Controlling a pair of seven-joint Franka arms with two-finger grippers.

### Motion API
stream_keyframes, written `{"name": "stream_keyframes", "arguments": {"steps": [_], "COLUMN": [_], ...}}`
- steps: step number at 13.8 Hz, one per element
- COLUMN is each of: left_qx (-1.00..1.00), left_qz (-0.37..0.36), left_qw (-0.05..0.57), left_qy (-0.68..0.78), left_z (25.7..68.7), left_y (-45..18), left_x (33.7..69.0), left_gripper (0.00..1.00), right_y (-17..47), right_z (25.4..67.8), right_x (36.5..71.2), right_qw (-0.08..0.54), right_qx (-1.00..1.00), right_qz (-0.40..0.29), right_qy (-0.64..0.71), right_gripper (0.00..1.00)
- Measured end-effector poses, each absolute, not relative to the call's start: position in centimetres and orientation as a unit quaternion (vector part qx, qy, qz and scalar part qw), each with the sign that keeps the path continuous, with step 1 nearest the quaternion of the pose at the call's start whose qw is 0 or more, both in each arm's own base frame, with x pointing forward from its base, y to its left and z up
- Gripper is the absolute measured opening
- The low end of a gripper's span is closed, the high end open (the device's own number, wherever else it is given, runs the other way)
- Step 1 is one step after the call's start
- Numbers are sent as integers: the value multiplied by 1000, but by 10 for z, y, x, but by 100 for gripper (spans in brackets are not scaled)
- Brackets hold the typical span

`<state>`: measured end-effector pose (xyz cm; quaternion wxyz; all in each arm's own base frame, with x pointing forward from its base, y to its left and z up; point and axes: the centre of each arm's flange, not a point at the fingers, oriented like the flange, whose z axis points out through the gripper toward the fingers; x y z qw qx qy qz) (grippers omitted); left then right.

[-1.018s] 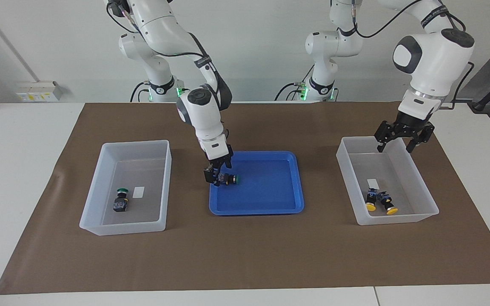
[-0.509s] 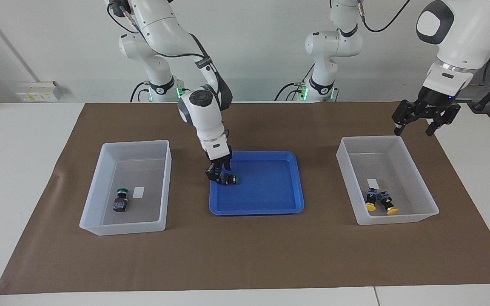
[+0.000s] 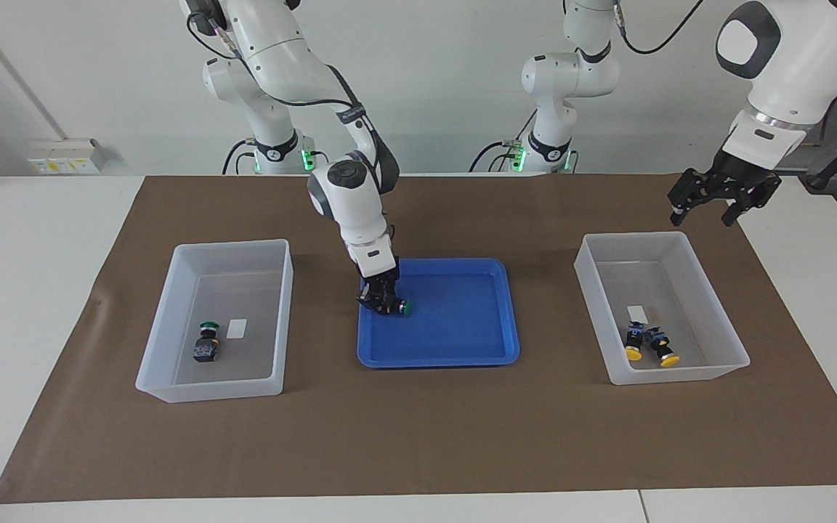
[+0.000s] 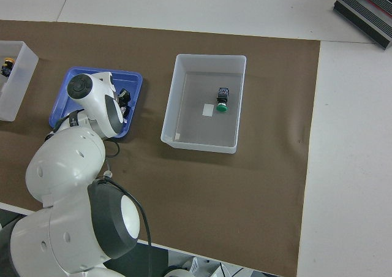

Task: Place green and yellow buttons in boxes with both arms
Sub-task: 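Lift the green button with the right gripper while the left gripper withdraws, then lower the green button into the right bin and open the right gripper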

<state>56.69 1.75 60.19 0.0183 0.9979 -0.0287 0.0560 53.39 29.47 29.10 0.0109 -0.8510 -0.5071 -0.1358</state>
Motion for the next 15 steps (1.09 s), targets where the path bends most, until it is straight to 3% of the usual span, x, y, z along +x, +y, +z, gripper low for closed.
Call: {"name": "stream_keyframes", "arguments": {"steps": [3,5,10,12,15], "left_qx": [998,998,998,999,999], "left_qz": [55,54,49,13,2], "left_qw": [19,19,19,22,23], "left_qy": [-28,-29,-33,-32,-32], "left_z": [601,601,599,594,597], "left_y": [18,18,12,14,15], "left_x": [566,566,565,555,549], "left_gripper": [100,100,100,100,100], "right_y": [290,267,122,57,1], "right_z": [309,345,434,428,385], "right_x": [546,561,583,585,571], "right_qw": [9,3,-28,-32,-25], "right_qx": [-860,-883,-939,-957,-971], "right_qz": [-134,-134,-113,-91,-43], "right_qy": [-492,-450,-325,-275,-234], "right_gripper": [42,42,42,42,42]}}
